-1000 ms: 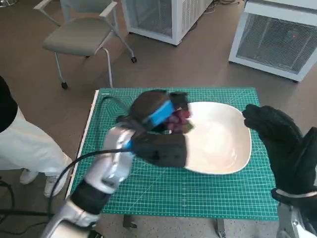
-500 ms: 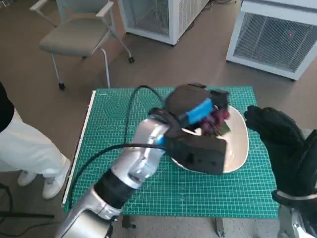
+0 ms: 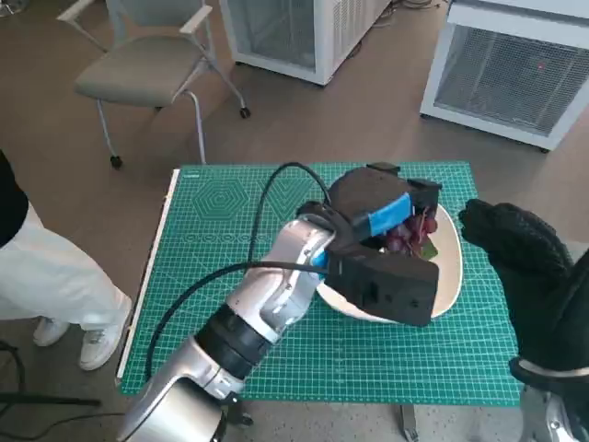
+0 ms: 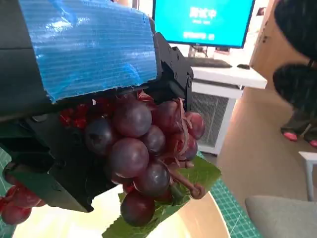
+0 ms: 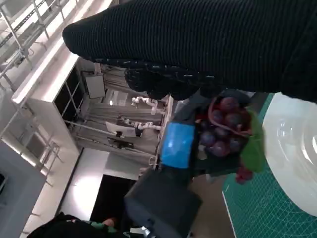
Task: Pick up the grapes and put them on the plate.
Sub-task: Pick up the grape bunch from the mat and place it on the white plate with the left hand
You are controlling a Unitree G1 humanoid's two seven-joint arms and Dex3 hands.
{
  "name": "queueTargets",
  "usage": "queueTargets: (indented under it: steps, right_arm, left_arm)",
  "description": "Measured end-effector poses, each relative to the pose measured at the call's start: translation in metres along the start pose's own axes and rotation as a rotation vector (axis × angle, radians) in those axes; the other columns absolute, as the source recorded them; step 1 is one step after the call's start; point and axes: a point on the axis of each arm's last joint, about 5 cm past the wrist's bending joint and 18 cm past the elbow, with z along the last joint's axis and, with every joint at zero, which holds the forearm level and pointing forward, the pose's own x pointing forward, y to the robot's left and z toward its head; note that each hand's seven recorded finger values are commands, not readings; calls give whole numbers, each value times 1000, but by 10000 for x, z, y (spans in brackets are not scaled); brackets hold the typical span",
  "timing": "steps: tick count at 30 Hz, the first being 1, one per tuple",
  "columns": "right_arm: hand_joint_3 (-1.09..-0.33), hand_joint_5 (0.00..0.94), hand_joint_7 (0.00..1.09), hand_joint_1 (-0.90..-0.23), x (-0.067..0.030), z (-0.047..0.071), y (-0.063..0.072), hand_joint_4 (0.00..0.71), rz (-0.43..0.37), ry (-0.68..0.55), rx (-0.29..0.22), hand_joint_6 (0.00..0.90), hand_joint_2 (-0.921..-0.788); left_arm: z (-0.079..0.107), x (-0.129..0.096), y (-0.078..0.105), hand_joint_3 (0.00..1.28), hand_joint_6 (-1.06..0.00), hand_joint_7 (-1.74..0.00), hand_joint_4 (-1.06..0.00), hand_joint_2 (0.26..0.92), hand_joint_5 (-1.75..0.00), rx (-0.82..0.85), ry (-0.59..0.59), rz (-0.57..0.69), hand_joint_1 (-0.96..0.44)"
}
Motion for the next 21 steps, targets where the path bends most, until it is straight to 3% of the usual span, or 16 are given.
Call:
queueTargets:
  steps: [7,17,19,21]
  right_arm:
    - [-566,26,819,-552,-8,-2,-1,455,-2,1,-5,115,-921]
    - [-569,31,825,-549,-11,-4,-3,463,-4,-9,-9,112,-921]
    - [-570,31,827,-548,-12,-7,-4,462,-4,-9,-9,111,-921]
    - [-570,31,828,-547,-13,-10,-5,461,-5,-9,-9,111,-921]
  left_arm:
    - [16,12,-32,852,-599,-1285,-387,571,-1734,-6,-8,-3,2]
    - [-34,29,-124,597,-560,-1185,-442,713,-1648,-34,22,-34,2]
    - [-54,32,-140,453,-507,-1070,-407,767,-1419,-46,34,-57,3]
    - [-71,34,-150,290,-439,-794,-347,803,-961,-55,49,-85,-6]
